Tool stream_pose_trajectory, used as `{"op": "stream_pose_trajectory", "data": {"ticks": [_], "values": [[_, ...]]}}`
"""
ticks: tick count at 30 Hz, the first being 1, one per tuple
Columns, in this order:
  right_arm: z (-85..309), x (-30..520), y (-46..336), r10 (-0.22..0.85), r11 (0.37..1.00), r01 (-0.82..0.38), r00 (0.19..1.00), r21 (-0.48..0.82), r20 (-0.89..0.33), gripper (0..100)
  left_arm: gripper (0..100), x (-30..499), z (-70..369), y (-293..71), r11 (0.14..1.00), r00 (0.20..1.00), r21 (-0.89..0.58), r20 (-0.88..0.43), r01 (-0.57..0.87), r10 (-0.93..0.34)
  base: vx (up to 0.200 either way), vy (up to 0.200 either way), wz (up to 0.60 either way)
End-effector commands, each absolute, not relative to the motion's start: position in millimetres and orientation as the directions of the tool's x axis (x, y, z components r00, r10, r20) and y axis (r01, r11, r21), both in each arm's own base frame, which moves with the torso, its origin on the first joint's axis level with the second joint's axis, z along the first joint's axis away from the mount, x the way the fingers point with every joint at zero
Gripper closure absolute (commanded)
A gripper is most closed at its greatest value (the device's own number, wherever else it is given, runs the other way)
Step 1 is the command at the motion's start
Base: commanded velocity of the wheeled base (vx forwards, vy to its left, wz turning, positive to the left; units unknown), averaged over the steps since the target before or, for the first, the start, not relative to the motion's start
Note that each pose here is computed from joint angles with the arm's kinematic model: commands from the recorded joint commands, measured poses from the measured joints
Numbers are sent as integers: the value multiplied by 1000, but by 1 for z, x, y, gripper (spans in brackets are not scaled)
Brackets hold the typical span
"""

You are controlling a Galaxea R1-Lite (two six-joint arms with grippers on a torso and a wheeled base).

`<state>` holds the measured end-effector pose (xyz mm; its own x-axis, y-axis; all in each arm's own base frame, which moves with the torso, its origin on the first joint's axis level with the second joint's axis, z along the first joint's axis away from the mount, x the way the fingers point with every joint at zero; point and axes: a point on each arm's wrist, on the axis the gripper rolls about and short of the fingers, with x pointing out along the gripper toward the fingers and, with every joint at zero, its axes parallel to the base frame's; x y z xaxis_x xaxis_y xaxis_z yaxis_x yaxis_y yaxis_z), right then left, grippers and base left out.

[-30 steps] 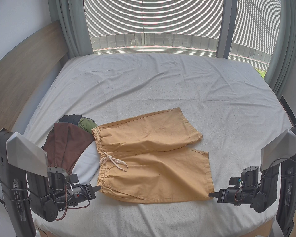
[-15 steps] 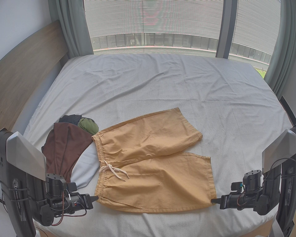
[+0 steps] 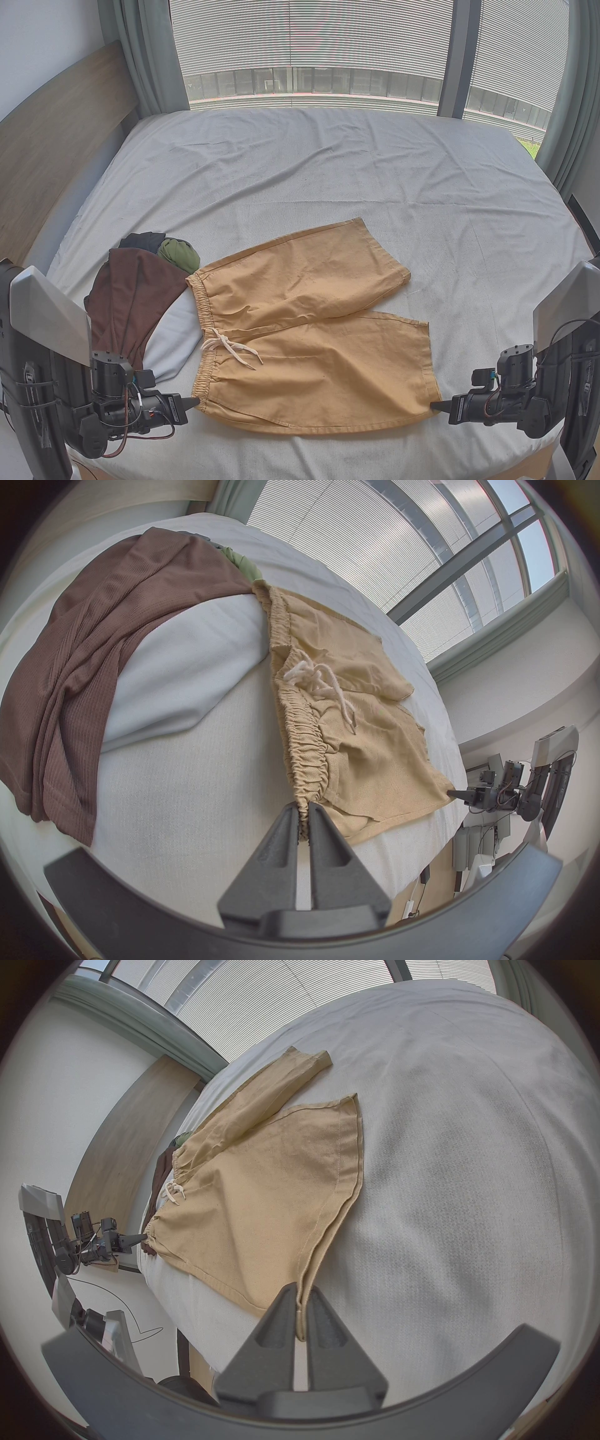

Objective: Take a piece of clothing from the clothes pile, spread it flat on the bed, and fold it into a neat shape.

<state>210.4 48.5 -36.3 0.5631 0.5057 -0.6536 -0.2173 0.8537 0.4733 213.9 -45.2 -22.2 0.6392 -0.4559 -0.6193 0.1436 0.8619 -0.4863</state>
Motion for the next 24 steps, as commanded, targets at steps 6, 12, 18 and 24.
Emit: {"op": "stream_pose_trajectory", "data": {"ticks": [6,12,18,24], "values": [[1,231,53,551,811,-300,680,503,-484,100,100,233,11,-44,819,748,-539,-459,195,-480,0,0,0],[22,246,55,561,793,-345,736,502,-380,100,100,239,27,-53,800,771,-540,-382,262,-510,0,0,0],[28,259,58,564,787,-371,756,493,-332,100,100,251,33,-56,788,790,-549,-335,279,-513,0,0,0],[32,274,59,560,788,-378,769,486,-309,100,100,256,35,-56,778,800,-570,-320,266,-508,0,0,0]]}}
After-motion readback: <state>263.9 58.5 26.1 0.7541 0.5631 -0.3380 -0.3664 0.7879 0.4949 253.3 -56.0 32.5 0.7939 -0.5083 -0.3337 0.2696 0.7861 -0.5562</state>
